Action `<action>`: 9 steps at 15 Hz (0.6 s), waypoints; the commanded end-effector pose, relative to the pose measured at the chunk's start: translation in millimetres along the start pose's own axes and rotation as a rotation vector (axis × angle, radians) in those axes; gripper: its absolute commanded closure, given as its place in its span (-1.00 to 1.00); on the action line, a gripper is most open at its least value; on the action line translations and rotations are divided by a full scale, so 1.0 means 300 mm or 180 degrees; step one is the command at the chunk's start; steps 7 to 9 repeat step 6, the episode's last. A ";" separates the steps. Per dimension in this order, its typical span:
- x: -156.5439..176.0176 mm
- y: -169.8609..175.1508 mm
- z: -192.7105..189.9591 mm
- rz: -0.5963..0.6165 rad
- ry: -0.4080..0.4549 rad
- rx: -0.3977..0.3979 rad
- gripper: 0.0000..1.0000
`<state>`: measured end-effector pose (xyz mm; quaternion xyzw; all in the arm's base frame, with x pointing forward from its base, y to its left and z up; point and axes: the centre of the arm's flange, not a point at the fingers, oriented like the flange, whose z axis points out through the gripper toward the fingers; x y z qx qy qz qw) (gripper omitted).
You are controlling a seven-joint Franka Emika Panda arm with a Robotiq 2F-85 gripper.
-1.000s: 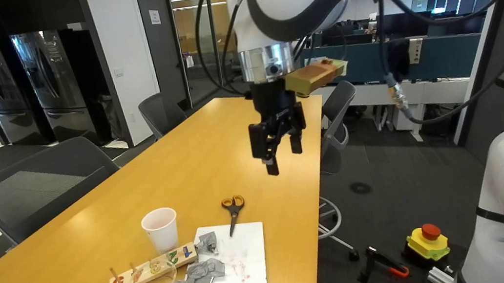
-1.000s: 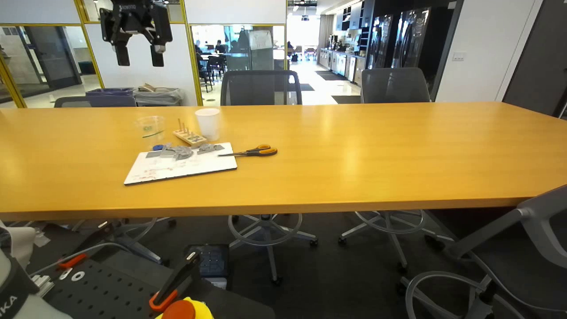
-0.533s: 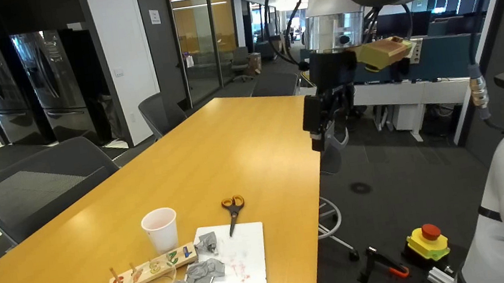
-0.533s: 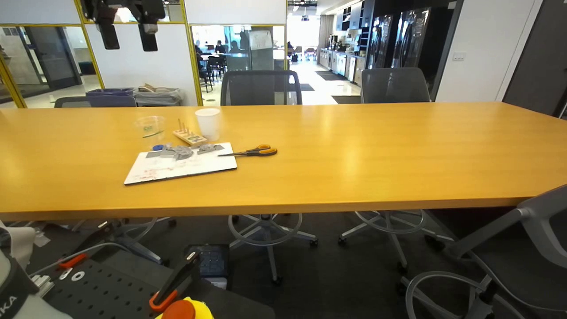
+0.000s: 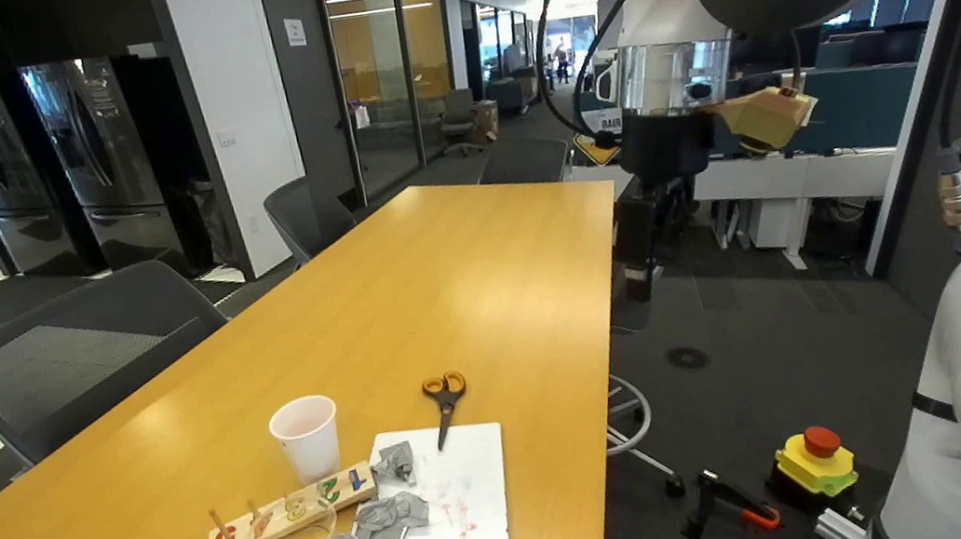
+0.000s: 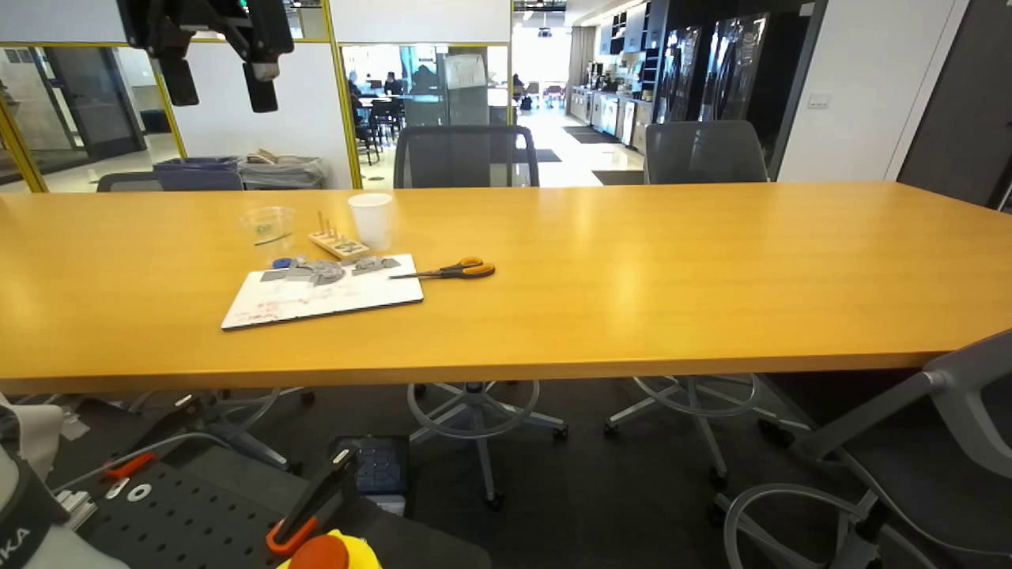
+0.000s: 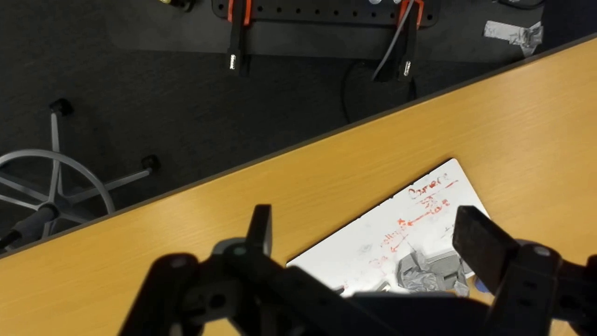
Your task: Put the orange rings in the white cup, place the blue ring in the clear cup
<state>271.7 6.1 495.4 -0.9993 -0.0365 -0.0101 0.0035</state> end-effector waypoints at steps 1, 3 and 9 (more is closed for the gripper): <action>-0.002 0.003 0.003 -0.0004 -0.0003 0.0006 -1.00; -0.004 0.003 0.012 -0.0004 -0.0023 0.0007 -1.00; -0.003 0.003 0.017 -0.0005 -0.0037 0.0006 -1.00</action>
